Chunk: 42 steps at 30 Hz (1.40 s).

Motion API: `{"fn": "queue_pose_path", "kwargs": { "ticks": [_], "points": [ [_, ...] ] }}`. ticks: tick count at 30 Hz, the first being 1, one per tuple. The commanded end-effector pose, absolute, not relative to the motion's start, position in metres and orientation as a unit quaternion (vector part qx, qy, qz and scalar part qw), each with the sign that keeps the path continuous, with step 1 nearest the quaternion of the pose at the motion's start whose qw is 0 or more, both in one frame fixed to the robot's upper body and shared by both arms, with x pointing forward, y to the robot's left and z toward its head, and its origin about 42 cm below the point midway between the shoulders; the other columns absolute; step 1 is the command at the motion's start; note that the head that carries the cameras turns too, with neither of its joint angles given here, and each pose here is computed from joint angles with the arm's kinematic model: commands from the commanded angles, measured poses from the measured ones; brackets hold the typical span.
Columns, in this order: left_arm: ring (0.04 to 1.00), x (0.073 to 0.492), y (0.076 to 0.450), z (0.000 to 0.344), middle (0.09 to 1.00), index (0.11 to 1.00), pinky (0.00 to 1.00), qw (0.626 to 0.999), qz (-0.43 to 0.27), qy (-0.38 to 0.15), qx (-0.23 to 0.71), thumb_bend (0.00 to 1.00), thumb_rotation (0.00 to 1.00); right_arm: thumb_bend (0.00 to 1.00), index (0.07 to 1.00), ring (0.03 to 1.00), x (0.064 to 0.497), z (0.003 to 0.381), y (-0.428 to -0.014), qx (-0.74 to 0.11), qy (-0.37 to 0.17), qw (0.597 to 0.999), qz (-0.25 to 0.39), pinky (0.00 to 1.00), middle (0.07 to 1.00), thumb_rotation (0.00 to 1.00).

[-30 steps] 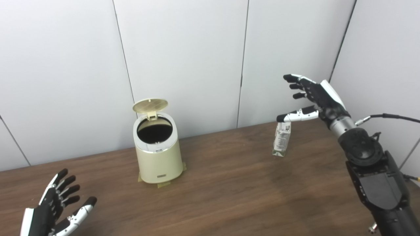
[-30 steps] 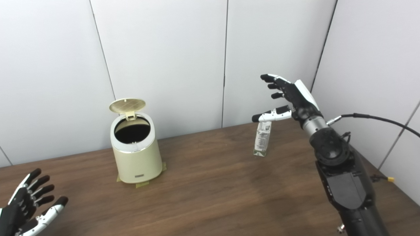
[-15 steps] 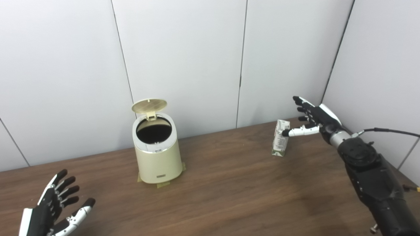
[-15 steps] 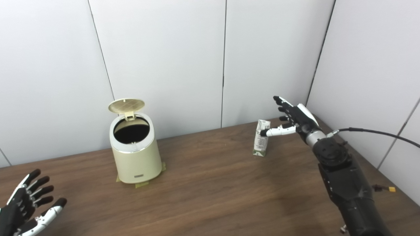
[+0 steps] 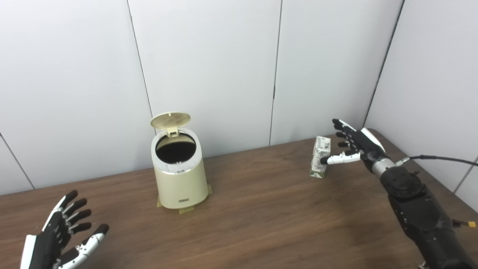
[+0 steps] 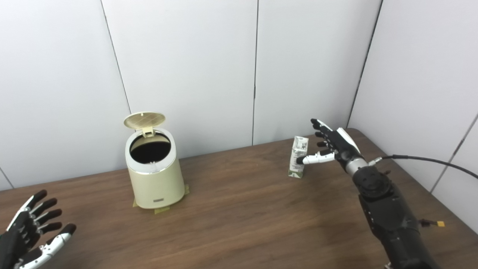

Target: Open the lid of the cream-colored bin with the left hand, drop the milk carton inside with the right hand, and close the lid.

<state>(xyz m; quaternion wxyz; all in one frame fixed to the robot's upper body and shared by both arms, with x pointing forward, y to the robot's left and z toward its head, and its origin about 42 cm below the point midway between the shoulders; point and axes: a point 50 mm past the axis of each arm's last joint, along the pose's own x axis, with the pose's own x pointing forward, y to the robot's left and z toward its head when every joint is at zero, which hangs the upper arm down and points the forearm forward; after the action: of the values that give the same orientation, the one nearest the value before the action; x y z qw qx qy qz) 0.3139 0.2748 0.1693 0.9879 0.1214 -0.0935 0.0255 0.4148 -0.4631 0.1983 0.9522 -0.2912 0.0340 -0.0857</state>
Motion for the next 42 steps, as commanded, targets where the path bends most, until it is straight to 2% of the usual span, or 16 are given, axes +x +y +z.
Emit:
{"fn": "queue_pose_path", "kwargs": {
  "ticks": [1, 6, 9, 13, 18, 23, 28, 31, 35, 38, 39, 42],
  "points": [
    [0.788, 0.321, 0.273, 0.192, 0.856, 0.911, 0.70, 0.982, 0.014, -0.141, 0.127, 0.56, 0.00, 0.84, 0.950, 0.905, 0.426, 0.233, -0.462, -0.302, -0.030, 0.948, -0.100, 0.84, 0.924, 0.17],
    [0.792, 0.320, 0.273, 0.192, 0.861, 0.915, 0.70, 0.981, 0.011, -0.141, 0.131, 0.55, 0.02, 0.88, 0.901, 0.883, 0.430, 0.225, -0.453, -0.321, -0.029, 0.940, -0.112, 0.87, 0.862, 0.19],
    [0.793, 0.320, 0.273, 0.192, 0.862, 0.915, 0.71, 0.981, 0.010, -0.140, 0.134, 0.56, 0.01, 0.89, 0.895, 0.892, 0.433, 0.222, -0.450, -0.321, -0.017, 0.940, -0.111, 0.87, 0.873, 0.20],
    [0.786, 0.319, 0.272, 0.192, 0.857, 0.913, 0.70, 0.980, 0.007, -0.142, 0.138, 0.57, 0.04, 0.85, 0.890, 0.893, 0.436, 0.219, -0.446, -0.321, -0.005, 0.940, -0.110, 0.87, 0.893, 0.16],
    [0.790, 0.318, 0.272, 0.193, 0.858, 0.908, 0.70, 0.979, 0.005, -0.142, 0.144, 0.58, 0.04, 0.83, 0.891, 0.819, 0.436, 0.214, -0.441, -0.314, -0.017, 0.944, -0.106, 0.75, 0.875, 0.15],
    [0.796, 0.318, 0.273, 0.192, 0.864, 0.913, 0.70, 0.979, 0.001, -0.142, 0.145, 0.56, 0.04, 0.83, 0.888, 0.838, 0.439, 0.211, -0.436, -0.304, -0.018, 0.946, -0.109, 0.77, 0.879, 0.12],
    [0.792, 0.318, 0.274, 0.191, 0.863, 0.911, 0.70, 0.979, 0.002, -0.142, 0.148, 0.55, 0.03, 0.83, 0.865, 0.790, 0.444, 0.207, -0.434, -0.292, -0.030, 0.949, -0.114, 0.73, 0.846, 0.10],
    [0.794, 0.319, 0.274, 0.191, 0.864, 0.909, 0.70, 0.979, 0.002, -0.140, 0.151, 0.54, 0.05, 0.81, 0.830, 0.738, 0.445, 0.202, -0.432, -0.281, -0.031, 0.950, -0.129, 0.67, 0.807, 0.10],
    [0.790, 0.319, 0.274, 0.190, 0.860, 0.905, 0.69, 0.979, 0.001, -0.140, 0.150, 0.55, 0.04, 0.78, 0.740, 0.624, 0.448, 0.194, -0.425, -0.251, -0.028, 0.951, -0.180, 0.54, 0.688, 0.11],
    [0.779, 0.319, 0.273, 0.189, 0.854, 0.904, 0.68, 0.979, 0.002, -0.139, 0.152, 0.56, 0.04, 0.76, 0.663, 0.524, 0.452, 0.189, -0.420, -0.227, -0.032, 0.949, -0.218, 0.46, 0.598, 0.03],
    [0.781, 0.319, 0.273, 0.189, 0.854, 0.905, 0.69, 0.979, 0.001, -0.138, 0.150, 0.55, 0.04, 0.62, 0.583, 0.486, 0.452, 0.187, -0.417, -0.228, -0.034, 0.946, -0.229, 0.43, 0.520, 0.01],
    [0.784, 0.319, 0.272, 0.188, 0.854, 0.907, 0.69, 0.980, 0.000, -0.136, 0.147, 0.56, 0.03, 0.53, 0.528, 0.411, 0.455, 0.183, -0.409, -0.250, -0.037, 0.933, -0.258, 0.37, 0.464, 0.00]
  ]
}}
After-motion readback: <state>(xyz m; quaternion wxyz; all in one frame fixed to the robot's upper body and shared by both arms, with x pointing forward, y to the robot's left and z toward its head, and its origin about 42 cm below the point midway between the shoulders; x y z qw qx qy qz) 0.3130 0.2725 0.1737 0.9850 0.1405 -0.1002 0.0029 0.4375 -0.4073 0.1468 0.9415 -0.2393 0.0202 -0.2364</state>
